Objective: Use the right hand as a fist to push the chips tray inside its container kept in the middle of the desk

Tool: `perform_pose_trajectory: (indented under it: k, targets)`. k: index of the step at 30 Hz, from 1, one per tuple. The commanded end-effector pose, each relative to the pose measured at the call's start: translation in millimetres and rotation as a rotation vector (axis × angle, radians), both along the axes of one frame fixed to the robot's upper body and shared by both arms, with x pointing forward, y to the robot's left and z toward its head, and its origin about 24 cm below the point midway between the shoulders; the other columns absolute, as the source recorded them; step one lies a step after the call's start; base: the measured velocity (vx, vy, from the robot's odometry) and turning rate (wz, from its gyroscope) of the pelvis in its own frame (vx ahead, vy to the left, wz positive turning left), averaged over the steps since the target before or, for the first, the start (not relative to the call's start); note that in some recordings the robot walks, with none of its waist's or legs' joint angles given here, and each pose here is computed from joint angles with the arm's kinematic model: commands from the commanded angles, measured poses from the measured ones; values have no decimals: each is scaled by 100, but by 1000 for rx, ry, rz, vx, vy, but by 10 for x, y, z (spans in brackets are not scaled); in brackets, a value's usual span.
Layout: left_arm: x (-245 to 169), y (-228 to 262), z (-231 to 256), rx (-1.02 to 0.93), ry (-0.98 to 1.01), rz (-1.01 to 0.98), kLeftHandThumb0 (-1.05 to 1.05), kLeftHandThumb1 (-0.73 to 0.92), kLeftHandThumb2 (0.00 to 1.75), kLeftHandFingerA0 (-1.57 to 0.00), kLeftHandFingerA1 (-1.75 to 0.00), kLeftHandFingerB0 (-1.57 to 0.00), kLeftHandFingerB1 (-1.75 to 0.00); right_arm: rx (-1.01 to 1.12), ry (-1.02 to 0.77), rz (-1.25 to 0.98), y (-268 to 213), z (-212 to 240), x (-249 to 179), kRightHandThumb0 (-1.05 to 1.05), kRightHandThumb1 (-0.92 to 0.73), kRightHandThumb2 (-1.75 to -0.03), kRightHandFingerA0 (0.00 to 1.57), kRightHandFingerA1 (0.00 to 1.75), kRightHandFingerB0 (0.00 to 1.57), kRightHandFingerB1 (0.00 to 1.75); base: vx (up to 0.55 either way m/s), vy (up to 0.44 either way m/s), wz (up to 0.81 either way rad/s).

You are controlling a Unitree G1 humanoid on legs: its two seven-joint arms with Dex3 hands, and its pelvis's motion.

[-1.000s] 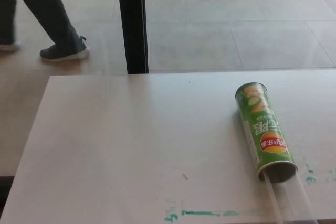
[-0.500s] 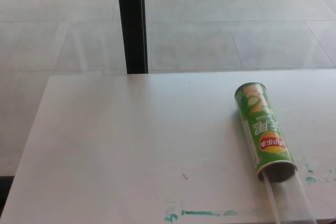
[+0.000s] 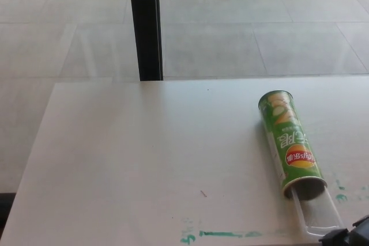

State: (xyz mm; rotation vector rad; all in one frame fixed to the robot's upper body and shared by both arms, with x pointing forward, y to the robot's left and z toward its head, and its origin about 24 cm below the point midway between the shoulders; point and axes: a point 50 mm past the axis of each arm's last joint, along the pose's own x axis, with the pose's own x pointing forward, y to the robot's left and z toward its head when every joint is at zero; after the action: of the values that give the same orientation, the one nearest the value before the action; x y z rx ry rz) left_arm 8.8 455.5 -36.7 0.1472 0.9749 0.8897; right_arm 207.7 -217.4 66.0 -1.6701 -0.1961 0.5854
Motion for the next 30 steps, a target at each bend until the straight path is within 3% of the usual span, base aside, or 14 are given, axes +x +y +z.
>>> perform_pose_trajectory:
  k: [1, 3, 5, 7, 11, 12, 22, 23, 24, 26, 27, 28, 29, 30]
  targets:
    - [-19, 24, 34, 3, -24, 6, -90, 65, 132, -65, -124, -40, -99, -36, 8, -33, -36, -30, 72, -74, -91, -67, 90, 85, 71, 54, 0, 0, 0]
    - [-30, 22, 29, 13, -15, 11, -91, 62, 130, -74, -127, -42, -99, -17, -3, -26, -34, -42, 88, -72, -89, -66, 93, 85, 73, 56, 0, 0, 0]
    - [-32, 24, 32, 21, 12, -13, -93, 69, 114, -60, -147, -36, -115, -18, -10, -28, -33, -58, 112, -73, -89, -67, 91, 92, 72, 56, 0, 0, 0]
    - [-40, 15, 18, 0, -27, 32, -92, 60, 130, -67, -122, -39, -96, -17, -11, -42, -23, -75, 162, -72, -89, -67, 90, 95, 72, 56, 0, 0, 0]
    - [-52, 7, 10, 31, 31, -13, -93, 68, 113, -63, -142, -37, -111, -23, -2, -62, -7, -96, 233, -72, -90, -67, 90, 92, 71, 55, 0, 0, 0]
    - [-65, 8, 9, 23, 21, 4, -92, 61, 129, -73, -123, -42, -97, -22, -2, -62, -3, -106, 245, -72, -89, -67, 90, 91, 71, 55, 0, 0, 0]
    - [-86, -5, -3, 16, 26, -1, -91, 61, 129, -69, -119, -37, -92, 1, -23, -117, 53, -84, 473, -72, -91, -67, 89, 80, 68, 53, 0, 0, 0]
    - [-89, -7, -7, 18, 23, 4, -93, 68, 113, -58, -142, -30, -109, 2, -30, -119, 68, -80, 489, -72, -90, -67, 89, 85, 69, 54, 0, 0, 0]
    - [-81, -4, -6, 20, 28, 10, -93, 61, 129, -72, -122, -38, -94, 8, -41, -111, 69, -82, 497, -73, -90, -67, 90, 84, 71, 55, 0, 0, 0]
    - [-81, -8, -10, 4, 3, 24, -93, 70, 110, -57, -144, -27, -109, 9, -37, -113, 78, -91, 524, -74, -91, -67, 92, 86, 72, 54, 0, 0, 0]
    - [-81, -8, -10, 3, 1, 24, -93, 70, 110, -57, -144, -27, -109, 9, -37, -113, 78, -93, 525, -74, -91, -67, 92, 86, 72, 54, 0, 0, 0]
    - [-78, -6, -7, 16, 26, 2, -93, 65, 126, -72, -122, -40, -96, 5, -45, -108, 77, -93, 529, -74, -91, -67, 93, 88, 73, 55, 0, 0, 0]
    - [-77, -6, -6, 15, 28, -4, -93, 72, 110, -58, -141, -30, -109, -2, -35, -114, 78, -91, 538, -73, -91, -67, 91, 85, 70, 54, 0, 0, 0]
    - [-81, -6, -4, 15, 17, 4, -91, 63, 128, -70, -123, -39, -95, -7, -24, -115, 76, -87, 553, -72, -90, -67, 91, 85, 71, 56, 0, 0, 0]
